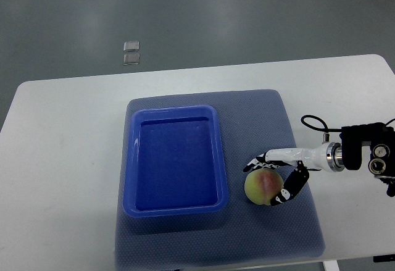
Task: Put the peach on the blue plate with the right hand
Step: 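Close the right hand fingers around the peach, then lift the peach up off the mat with the right hand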
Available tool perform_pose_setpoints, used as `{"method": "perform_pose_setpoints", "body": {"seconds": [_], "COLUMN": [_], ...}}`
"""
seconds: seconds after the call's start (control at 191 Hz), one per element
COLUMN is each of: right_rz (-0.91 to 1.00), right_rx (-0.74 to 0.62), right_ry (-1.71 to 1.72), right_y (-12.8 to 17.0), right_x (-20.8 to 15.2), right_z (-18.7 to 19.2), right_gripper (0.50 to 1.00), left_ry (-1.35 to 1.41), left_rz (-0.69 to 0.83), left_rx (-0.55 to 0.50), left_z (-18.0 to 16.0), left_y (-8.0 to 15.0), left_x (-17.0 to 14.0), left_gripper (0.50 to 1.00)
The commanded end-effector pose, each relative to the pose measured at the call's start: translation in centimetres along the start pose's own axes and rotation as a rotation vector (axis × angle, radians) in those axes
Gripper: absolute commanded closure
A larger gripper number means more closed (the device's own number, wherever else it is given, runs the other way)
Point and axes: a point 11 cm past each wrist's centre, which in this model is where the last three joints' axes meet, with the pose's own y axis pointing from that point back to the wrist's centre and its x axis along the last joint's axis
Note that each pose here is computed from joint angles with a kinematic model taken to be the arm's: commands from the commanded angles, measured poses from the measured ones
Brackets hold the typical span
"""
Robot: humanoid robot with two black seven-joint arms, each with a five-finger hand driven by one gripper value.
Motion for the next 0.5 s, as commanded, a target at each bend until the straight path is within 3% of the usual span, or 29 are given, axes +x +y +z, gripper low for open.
{"method": "perform_pose_setpoints", "body": {"seconds": [0.0, 0.073, 0.126, 0.131, 0.162, 0.236, 0.241, 0.272, 0.377, 0.382, 0.455, 0.497], "right_rz": [0.0, -0.004, -0.004, -0.003, -0.003, 0.001, 0.012, 0.022, 0.031, 0.063, 0.124, 0.124], "right_rx": [-0.003, -0.004, -0.004, -0.005, -0.006, -0.004, 0.003, 0.005, 0.004, 0.011, 0.042, 0.042], "right_ry": [-0.005, -0.005, -0.005, -0.003, -0.002, -0.001, 0.001, 0.001, 0.005, 0.039, 0.1, 0.1], "right_y": [-0.2, -0.3, -0.3, -0.2, -0.2, -0.1, 0.1, 0.4, 1.2, 2.8, 5.8, 5.8], "right_x": [-0.1, -0.3, -0.3, -0.3, -0.3, -0.1, 0.5, 1.0, 1.8, 4.2, 8.2, 8.2], "right_z": [0.2, 0.3, 0.3, 0.4, 0.4, 0.3, 0.0, -0.2, -0.3, -1.3, -4.0, -4.0], "right_gripper": [0.711, 0.799, 0.799, 0.876, 0.92, 0.936, 0.967, 0.991, 0.993, 0.991, 0.983, 0.983], "left_ry": [0.0, 0.0, 0.0, 0.0, 0.0, 0.0, 0.0, 0.0, 0.0, 0.0, 0.0, 0.0], "left_rz": [0.0, 0.0, 0.0, 0.0, 0.0, 0.0, 0.0, 0.0, 0.0, 0.003, 0.004, 0.004], "left_rx": [0.0, 0.0, 0.0, 0.0, 0.0, 0.0, 0.0, 0.0, 0.0, 0.0, 0.0, 0.0], "left_z": [0.0, 0.0, 0.0, 0.0, 0.0, 0.0, 0.0, 0.0, 0.0, 0.0, 0.0, 0.0], "left_y": [0.0, 0.0, 0.0, 0.0, 0.0, 0.0, 0.0, 0.0, 0.0, 0.0, 0.0, 0.0], "left_x": [0.0, 0.0, 0.0, 0.0, 0.0, 0.0, 0.0, 0.0, 0.0, 0.1, 0.1, 0.1], "left_gripper": [0.5, 0.5, 0.5, 0.5, 0.5, 0.5, 0.5, 0.5, 0.5, 0.5, 0.5, 0.5]}}
